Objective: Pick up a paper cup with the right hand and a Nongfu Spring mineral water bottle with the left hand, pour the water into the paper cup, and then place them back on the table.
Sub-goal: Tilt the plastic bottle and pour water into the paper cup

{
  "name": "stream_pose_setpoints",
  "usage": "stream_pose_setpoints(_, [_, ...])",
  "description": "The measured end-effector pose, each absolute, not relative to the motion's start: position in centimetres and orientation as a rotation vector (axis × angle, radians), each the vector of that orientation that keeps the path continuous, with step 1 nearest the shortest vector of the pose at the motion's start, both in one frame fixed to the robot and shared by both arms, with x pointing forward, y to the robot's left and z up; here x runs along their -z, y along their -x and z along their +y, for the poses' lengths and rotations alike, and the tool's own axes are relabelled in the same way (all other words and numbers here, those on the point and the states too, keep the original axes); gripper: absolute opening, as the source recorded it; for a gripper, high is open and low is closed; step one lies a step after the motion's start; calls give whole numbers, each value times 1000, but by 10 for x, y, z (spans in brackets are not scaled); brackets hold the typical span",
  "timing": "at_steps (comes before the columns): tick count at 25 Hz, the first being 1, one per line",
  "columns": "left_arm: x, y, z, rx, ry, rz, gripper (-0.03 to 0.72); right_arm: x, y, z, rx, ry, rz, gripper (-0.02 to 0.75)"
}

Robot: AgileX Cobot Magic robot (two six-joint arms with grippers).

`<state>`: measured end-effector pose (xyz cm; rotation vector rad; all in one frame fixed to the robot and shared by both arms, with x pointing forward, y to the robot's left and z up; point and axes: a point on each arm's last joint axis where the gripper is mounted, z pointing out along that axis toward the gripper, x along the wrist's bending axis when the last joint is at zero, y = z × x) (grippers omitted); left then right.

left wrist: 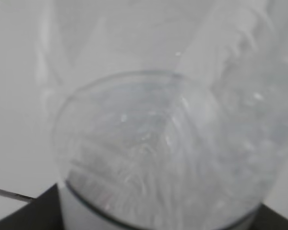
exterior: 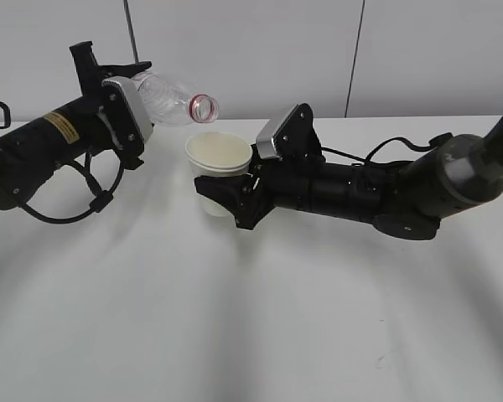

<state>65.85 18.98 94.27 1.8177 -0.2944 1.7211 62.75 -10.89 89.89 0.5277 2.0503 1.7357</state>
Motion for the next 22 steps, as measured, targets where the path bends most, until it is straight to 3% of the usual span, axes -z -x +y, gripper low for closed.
stream_pose_setpoints(22, [-949,-660,190,-1847,-1780,-405,396,-891,-627,-109,-1692,-508,2103,482])
